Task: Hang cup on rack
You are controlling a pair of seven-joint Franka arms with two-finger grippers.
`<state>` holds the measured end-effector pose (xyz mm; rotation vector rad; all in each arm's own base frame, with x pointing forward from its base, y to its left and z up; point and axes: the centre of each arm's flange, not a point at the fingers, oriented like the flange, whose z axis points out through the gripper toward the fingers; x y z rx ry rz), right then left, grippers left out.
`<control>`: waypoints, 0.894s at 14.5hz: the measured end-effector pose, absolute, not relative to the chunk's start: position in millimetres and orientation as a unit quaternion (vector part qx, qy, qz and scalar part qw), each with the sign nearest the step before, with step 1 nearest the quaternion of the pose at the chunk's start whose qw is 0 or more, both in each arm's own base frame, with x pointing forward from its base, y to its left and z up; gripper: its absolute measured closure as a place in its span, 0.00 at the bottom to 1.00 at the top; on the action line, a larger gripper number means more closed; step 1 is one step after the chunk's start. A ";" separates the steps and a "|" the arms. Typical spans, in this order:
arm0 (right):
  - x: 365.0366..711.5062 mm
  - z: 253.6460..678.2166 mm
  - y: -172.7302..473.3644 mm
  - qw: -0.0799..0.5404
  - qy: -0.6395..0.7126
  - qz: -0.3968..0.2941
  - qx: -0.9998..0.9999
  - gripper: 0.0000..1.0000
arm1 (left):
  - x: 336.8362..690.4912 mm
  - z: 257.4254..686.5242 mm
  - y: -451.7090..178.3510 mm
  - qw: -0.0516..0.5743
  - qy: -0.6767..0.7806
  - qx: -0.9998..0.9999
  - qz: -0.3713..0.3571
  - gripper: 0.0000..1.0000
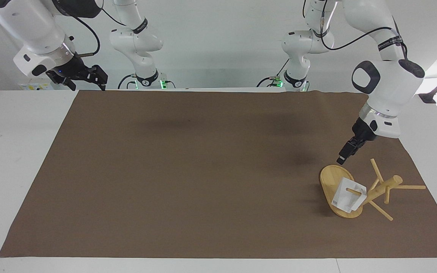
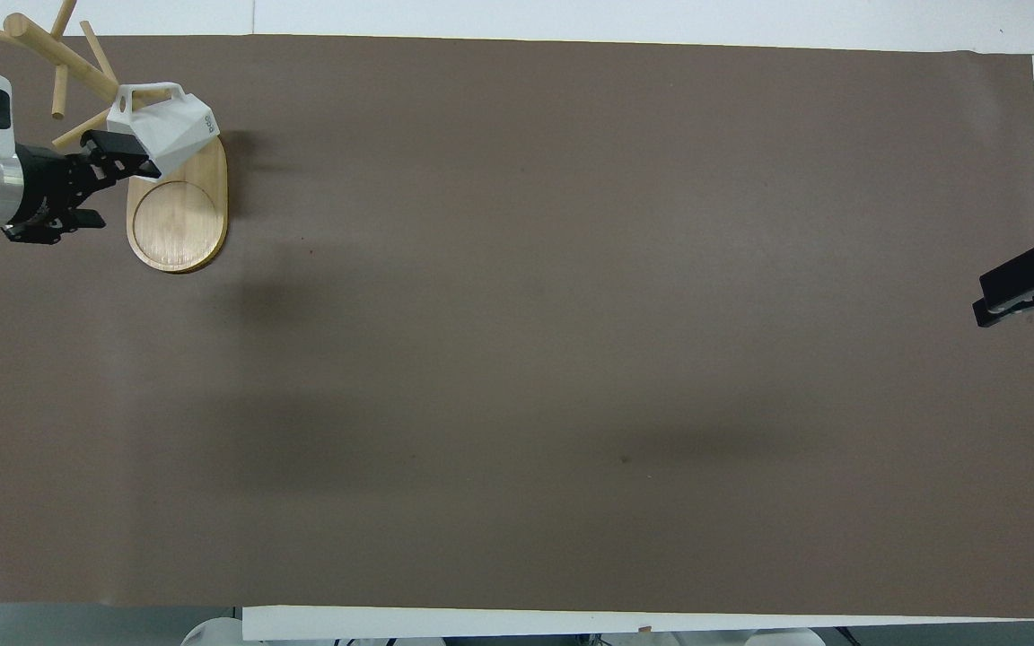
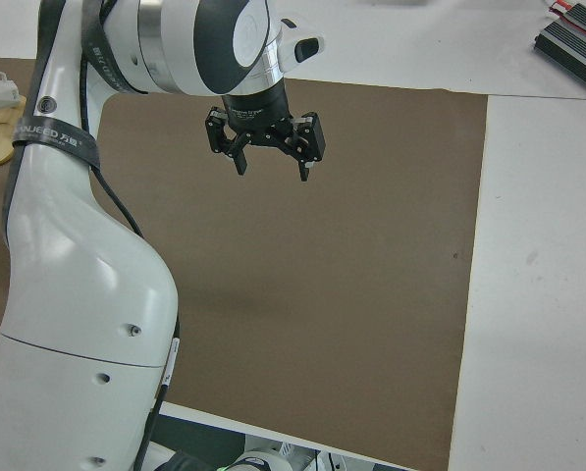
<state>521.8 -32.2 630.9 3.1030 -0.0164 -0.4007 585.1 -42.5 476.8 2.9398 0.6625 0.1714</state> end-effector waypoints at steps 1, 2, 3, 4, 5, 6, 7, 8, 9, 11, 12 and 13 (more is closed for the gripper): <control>521.5 631.4 -33.0 0.006 -0.006 -0.128 0.992 0.00 | 578.6 489.5 -38.3 0.036 0.195 0.980 0.035 0.00; 521.1 631.8 -34.1 0.006 -0.007 -0.127 0.992 0.00 | 572.1 503.8 -36.1 0.018 0.168 0.985 0.014 0.00; 520.9 631.9 -35.0 0.006 -0.008 -0.127 0.992 0.00 | 565.8 519.1 -34.1 0.003 0.141 0.990 -0.006 0.00; 520.9 632.0 -35.3 0.006 -0.008 -0.127 0.992 0.00 | 560.2 534.3 -31.5 -0.008 0.111 0.994 -0.021 0.00; 520.9 632.0 -35.1 0.006 -0.008 -0.127 0.992 0.00 | 555.7 548.6 -28.3 -0.016 0.075 0.996 -0.033 0.00; 520.9 632.0 -34.9 0.006 -0.008 -0.127 0.992 0.00 | 552.7 562.3 -24.5 -0.019 0.035 0.998 -0.042 0.00; 520.8 631.9 -35.2 0.006 -0.008 -0.127 0.992 0.00 | 550.4 574.5 -21.0 -0.019 0.004 0.999 -0.048 0.00; 520.8 631.6 -35.7 0.007 -0.009 -0.128 0.992 0.00 | 548.6 585.9 -19.0 -0.018 -0.015 0.998 -0.052 0.00; 520.7 631.3 -36.4 0.009 -0.009 -0.128 0.992 0.00 | 546.7 597.5 -18.6 -0.018 -0.025 0.998 -0.055 0.00; 521.2 631.5 -37.6 0.015 -0.011 -0.126 0.992 0.00 | 543.3 615.8 -18.5 -0.018 -0.032 0.997 -0.064 0.00; 521.9 631.9 -38.2 0.017 -0.014 -0.123 0.992 0.00 | 544.2 620.6 -18.7 -0.018 -0.033 0.997 -0.066 0.00; 522.4 632.1 -38.5 0.018 -0.018 -0.121 0.992 0.00 | 546.5 622.8 -19.0 -0.018 -0.034 0.997 -0.065 0.00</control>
